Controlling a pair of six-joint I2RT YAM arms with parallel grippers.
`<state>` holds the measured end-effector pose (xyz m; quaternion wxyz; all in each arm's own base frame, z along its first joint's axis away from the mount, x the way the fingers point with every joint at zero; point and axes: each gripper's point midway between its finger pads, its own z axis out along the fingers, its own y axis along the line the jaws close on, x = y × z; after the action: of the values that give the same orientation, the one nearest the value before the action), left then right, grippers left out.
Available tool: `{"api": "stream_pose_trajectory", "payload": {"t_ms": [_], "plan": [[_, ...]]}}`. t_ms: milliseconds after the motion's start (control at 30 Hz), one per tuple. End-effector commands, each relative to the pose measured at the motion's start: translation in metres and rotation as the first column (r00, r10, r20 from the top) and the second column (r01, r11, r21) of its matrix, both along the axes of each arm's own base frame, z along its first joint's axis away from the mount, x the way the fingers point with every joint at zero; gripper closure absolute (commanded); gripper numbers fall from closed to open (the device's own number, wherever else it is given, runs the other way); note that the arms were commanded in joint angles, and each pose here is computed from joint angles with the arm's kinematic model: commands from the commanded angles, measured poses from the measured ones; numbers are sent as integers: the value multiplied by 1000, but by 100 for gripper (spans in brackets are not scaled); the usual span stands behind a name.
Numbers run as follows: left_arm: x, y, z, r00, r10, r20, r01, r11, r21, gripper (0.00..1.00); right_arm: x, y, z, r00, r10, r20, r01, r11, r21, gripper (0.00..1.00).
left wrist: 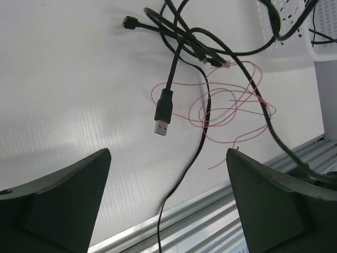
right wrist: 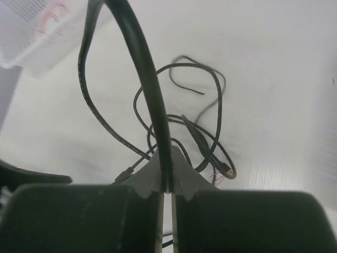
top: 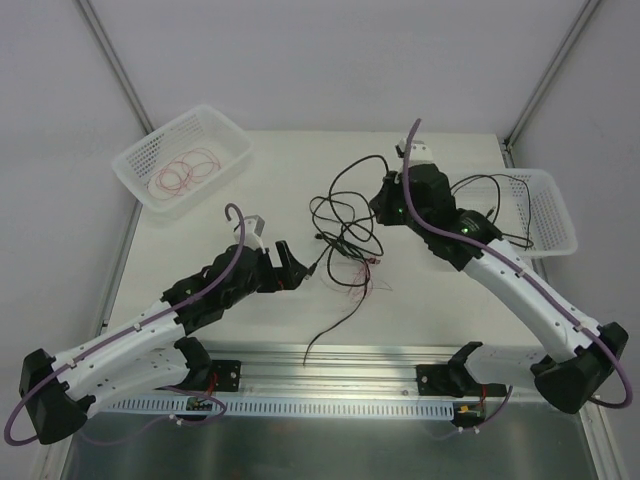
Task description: Untangle the cables
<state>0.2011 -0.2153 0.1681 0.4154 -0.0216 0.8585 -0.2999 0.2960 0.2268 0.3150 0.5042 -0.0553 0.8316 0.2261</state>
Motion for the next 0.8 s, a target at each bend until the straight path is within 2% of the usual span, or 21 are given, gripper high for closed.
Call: {"api": "stream_pose_trajectory", "payload": {"t_ms": [0,133,200,233,300,333,433,533,633,767], "plan": [[3,6,-9,999,37,-9,-37,999,14,8,16,-5,-48,989,-127,-74,126,992,-26,97],[0,5,-17,999,39,-35,-39,999,10,8,18,8,-99,977,-118,-176,109,992,-60,96],[-1,7,-21,998,45,-43,-44,999,9,8,18,21,-123,968,-70,-239,48,994,-96,83],[-1,7,-20,998,46,-41,-46,999,8,8,17,28,-129,962,-40,-268,13,995,-104,70],[-1,9,-21,998,49,-38,-48,999,7,8,9,43,-137,944,23,-330,-69,989,-128,55],[-2,9,-21,998,47,-40,-47,999,7,7,6,45,-137,943,41,-330,-95,984,-148,44],[-2,5,-24,998,30,-55,-29,999,16,7,-4,40,-129,946,63,-319,-123,977,-172,37],[-2,-3,-29,997,-7,-81,11,999,43,6,-18,23,-120,952,63,-301,-125,973,-193,36],[-2,-14,-36,992,-44,-120,53,996,68,7,-35,-7,-128,951,22,-308,-107,959,-261,35],[3,-32,-41,983,-77,-165,91,993,74,9,-62,-29,-155,937,43,-347,-136,959,-249,36]]}}
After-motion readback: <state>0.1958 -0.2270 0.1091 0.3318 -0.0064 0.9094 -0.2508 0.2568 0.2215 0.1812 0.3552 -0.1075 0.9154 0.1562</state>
